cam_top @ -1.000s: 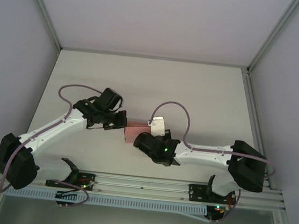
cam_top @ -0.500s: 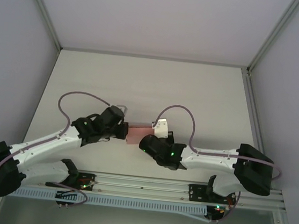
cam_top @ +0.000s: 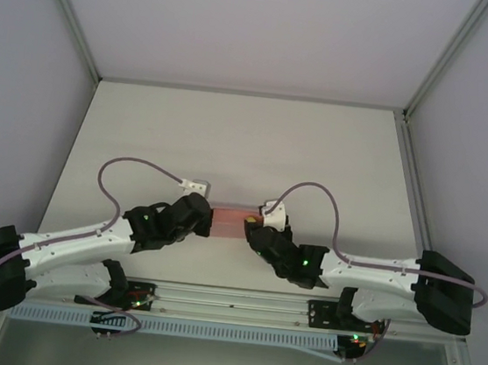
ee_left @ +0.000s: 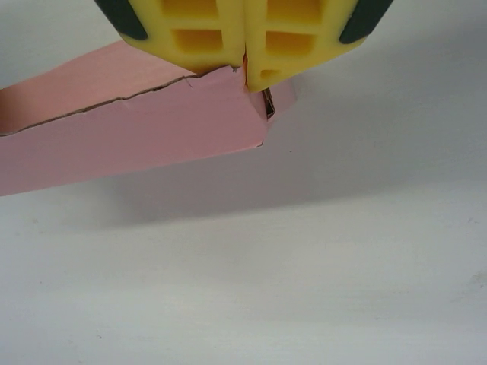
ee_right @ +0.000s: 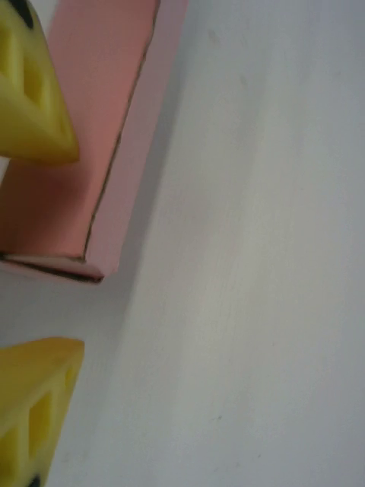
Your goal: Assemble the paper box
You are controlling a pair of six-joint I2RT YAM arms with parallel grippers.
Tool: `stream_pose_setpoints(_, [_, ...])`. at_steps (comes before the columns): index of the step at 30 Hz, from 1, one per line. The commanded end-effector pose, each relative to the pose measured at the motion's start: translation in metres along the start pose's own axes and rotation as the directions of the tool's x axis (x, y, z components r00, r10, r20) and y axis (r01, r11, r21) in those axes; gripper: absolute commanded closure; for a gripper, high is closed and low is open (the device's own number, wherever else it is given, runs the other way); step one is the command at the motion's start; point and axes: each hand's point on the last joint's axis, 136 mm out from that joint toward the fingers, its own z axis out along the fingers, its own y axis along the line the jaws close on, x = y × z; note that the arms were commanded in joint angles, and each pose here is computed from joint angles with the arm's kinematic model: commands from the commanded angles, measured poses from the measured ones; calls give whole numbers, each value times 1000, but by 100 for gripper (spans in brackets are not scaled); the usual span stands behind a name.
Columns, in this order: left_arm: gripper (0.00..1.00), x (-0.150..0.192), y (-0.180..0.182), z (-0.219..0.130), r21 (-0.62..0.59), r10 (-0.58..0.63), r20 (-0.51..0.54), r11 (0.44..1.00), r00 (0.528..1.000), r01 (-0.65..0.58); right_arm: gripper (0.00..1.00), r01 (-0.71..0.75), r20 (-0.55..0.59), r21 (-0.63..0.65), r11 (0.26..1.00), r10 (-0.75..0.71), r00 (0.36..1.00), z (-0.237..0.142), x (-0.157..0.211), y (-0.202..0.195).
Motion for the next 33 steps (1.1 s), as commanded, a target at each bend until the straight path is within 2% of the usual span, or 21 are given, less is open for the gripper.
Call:
stream_pose_setpoints(1, [100, 47, 31, 4, -125, 57, -171, 989, 984, -79, 25, -110, -30, -51, 993, 108, 994, -5, -7, 2])
stream_pose_setpoints(4, [100, 46, 27, 3, -121, 64, -162, 989, 985, -84, 11, -174, -31, -78, 982, 172, 985, -10, -14, -1])
stream_pose_setpoints(6, [100, 44, 25, 2, -119, 67, -152, 989, 986, -86, 6, -219, -33, -79, 973, 217, 976, -12, -19, -6])
stream_pose_setpoints(9, [100, 43, 23, 1, -119, 74, -144, 989, 987, -91, 6, -289, -45, -47, 956, 287, 957, -11, -26, -17])
stream_pose_setpoints(15, [100, 39, 19, -2, -112, 94, -133, 988, 987, -109, 16, -380, -118, -9, 925, 377, 919, 1, -25, -31])
stream_pose_setpoints(22, [95, 35, 14, -4, -93, 122, -123, 987, 985, -134, 29, -425, -221, 72, 903, 430, 876, 9, 11, -44])
stream_pose_setpoints(23, [92, 33, 13, -5, -88, 128, -122, 986, 984, -139, 33, -434, -232, 84, 897, 441, 867, 10, 18, -46])
stream_pose_setpoints(25, [85, 31, 10, -8, -81, 130, -120, 987, 984, -140, 35, -447, -257, 100, 889, 458, 851, 10, 31, -48])
stream_pose_setpoints(28, [66, 25, 4, -16, -54, 137, -117, 988, 984, -144, 38, -464, -279, 110, 879, 476, 834, 11, 46, -51])
stream_pose_setpoints(30, [53, 23, -5, -23, 0, 153, -121, 988, 981, -154, 39, -471, -279, 117, 874, 484, 830, 12, 53, -53])
stream_pose_setpoints(32, [46, 21, -17, -32, 72, 172, -129, 984, 977, -164, 41, -477, -311, 105, 872, 485, 818, 11, 60, -50])
stream_pose_setpoints(33, [37, 20, -20, -36, 99, 173, -131, 982, 976, -161, 41, -479, -316, 103, 872, 485, 816, 11, 61, -49])
